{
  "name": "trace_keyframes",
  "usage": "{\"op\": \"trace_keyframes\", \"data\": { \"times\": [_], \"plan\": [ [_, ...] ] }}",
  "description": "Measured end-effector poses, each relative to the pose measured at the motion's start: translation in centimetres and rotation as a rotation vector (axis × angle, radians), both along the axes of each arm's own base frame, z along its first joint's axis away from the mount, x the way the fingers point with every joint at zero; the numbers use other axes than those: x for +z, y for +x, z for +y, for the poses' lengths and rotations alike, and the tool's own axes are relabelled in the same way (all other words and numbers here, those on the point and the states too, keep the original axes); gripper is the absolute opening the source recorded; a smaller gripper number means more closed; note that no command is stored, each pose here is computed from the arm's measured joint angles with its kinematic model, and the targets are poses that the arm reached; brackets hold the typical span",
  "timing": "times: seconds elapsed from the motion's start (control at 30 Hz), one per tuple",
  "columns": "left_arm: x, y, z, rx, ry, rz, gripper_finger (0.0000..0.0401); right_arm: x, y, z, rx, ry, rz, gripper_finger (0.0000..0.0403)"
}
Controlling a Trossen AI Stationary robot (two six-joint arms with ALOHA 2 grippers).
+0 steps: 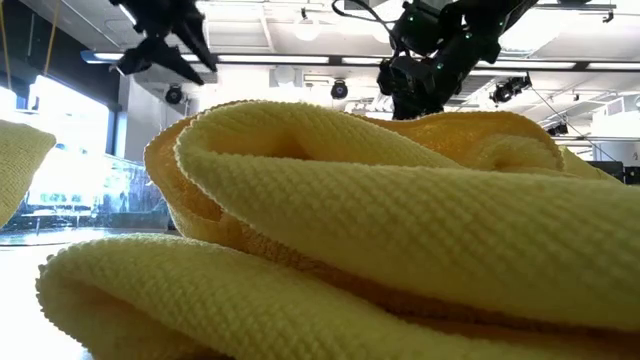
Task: Sort microfiber towel by color & place in baskets
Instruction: Put the yellow microfiber cloth into the bottom transparent bin
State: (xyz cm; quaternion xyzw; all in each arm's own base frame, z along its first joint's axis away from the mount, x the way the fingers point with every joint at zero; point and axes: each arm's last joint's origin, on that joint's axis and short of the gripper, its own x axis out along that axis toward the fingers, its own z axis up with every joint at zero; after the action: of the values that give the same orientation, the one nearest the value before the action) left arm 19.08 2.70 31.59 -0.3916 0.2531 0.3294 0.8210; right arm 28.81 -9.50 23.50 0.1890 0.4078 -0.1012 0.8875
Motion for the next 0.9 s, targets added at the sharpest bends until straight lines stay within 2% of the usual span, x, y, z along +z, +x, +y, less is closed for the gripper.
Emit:
{"op": "trace_keyframes", "data": {
  "times": [0.07,0.27,0.5,0.7,0.8,0.9],
  "plan": [
    [0.0,0.7,-1.5,-0.023,-0.02,-0.02,0.0124,0.0,-0.1,-0.3,0.009,-0.007,-0.002,0.003],
    [1.4,3.2,-5.2,0.007,-0.024,-0.018,0.0124,0.0,-0.4,-0.9,0.044,-0.008,-0.01,0.003],
    [2.7,6.7,-8.6,-0.005,-0.075,0.16,0.0124,-0.1,-0.6,-1.0,0.051,-0.004,0.006,0.003],
    [2.8,8.0,-12.2,0.013,-0.244,0.322,0.0124,-0.4,-1.0,-0.9,0.07,0.006,0.059,0.003],
    [2.2,7.7,-14.4,0.049,-0.37,0.366,0.0124,-0.6,-1.1,-0.8,0.07,0.015,0.08,0.003],
    [1.6,7.1,-16.8,0.097,-0.436,0.379,0.0124,-0.6,-1.2,-0.8,0.074,0.017,0.091,0.0029]
  ]
}}
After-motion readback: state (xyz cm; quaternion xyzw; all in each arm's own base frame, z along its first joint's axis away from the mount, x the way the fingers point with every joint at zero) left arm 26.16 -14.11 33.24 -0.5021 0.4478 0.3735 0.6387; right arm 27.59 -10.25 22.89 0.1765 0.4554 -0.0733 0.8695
